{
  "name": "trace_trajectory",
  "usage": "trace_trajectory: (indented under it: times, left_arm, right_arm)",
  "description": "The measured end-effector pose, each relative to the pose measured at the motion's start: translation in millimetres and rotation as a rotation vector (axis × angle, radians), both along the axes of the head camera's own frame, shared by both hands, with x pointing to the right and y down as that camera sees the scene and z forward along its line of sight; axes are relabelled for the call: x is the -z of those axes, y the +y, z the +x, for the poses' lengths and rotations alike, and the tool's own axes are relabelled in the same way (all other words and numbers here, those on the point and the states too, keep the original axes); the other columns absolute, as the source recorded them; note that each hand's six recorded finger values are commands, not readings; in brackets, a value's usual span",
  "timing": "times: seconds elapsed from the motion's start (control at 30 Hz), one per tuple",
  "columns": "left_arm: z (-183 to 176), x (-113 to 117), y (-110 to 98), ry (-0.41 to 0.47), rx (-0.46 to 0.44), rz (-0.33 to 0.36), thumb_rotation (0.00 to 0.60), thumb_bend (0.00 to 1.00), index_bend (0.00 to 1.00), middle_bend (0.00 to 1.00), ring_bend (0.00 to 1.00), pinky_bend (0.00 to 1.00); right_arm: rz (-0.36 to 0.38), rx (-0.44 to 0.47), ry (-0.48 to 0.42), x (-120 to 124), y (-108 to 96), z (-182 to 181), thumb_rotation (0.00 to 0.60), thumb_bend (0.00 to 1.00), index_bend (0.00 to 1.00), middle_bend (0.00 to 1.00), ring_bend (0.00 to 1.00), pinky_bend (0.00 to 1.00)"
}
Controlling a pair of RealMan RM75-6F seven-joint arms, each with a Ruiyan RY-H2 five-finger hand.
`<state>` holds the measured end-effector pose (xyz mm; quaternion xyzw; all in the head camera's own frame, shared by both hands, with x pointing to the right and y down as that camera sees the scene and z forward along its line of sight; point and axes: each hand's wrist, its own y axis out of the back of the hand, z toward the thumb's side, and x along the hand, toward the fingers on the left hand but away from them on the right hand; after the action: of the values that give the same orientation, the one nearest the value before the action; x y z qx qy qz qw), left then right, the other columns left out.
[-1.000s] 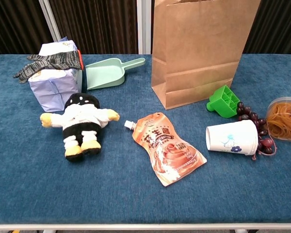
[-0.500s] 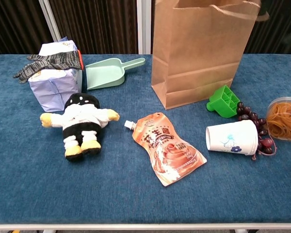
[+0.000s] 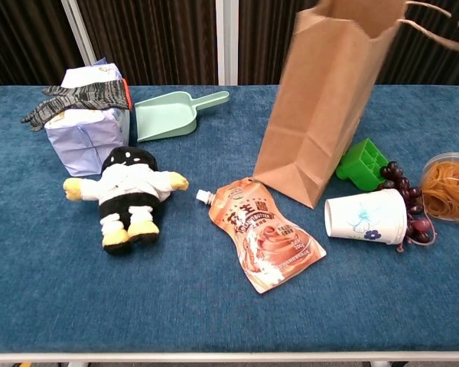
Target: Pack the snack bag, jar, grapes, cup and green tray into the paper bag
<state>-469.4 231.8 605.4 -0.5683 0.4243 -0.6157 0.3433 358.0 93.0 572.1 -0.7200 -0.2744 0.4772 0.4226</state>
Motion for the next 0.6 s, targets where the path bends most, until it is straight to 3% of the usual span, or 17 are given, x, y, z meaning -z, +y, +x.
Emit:
trace_trajectory:
  times: [0.27,0.4,0.6]
  left_arm:
    - [0.9,0.7,-2.3,-0.001,-0.005,0.002,0.600,0.11,0.37,0.29,0.21,0.22]
    - [0.7,0.7,-2.3,-0.001,-0.005,0.004,0.600,0.12,0.37,0.29,0.21,0.22]
    - [4.0,-1.1,-4.5,0.005,-0.017,0.001,0.600,0.12,0.37,0.29,0.21,0.22]
  right_arm:
    - [0.143,-0.041,-0.173,33.9,-8.7,1.3,0.600,0.01,0.00,0.01,0.00,0.10]
    - [0.156,-0.061,-0.168,42.1,-6.7,10.8,0.600,0.01,0.00,0.02,0.00,0.09]
    - [0.131,-0.087,-0.107,46.5,8.3,36.2,0.600,0.02,0.01,0.17,0.01,0.15]
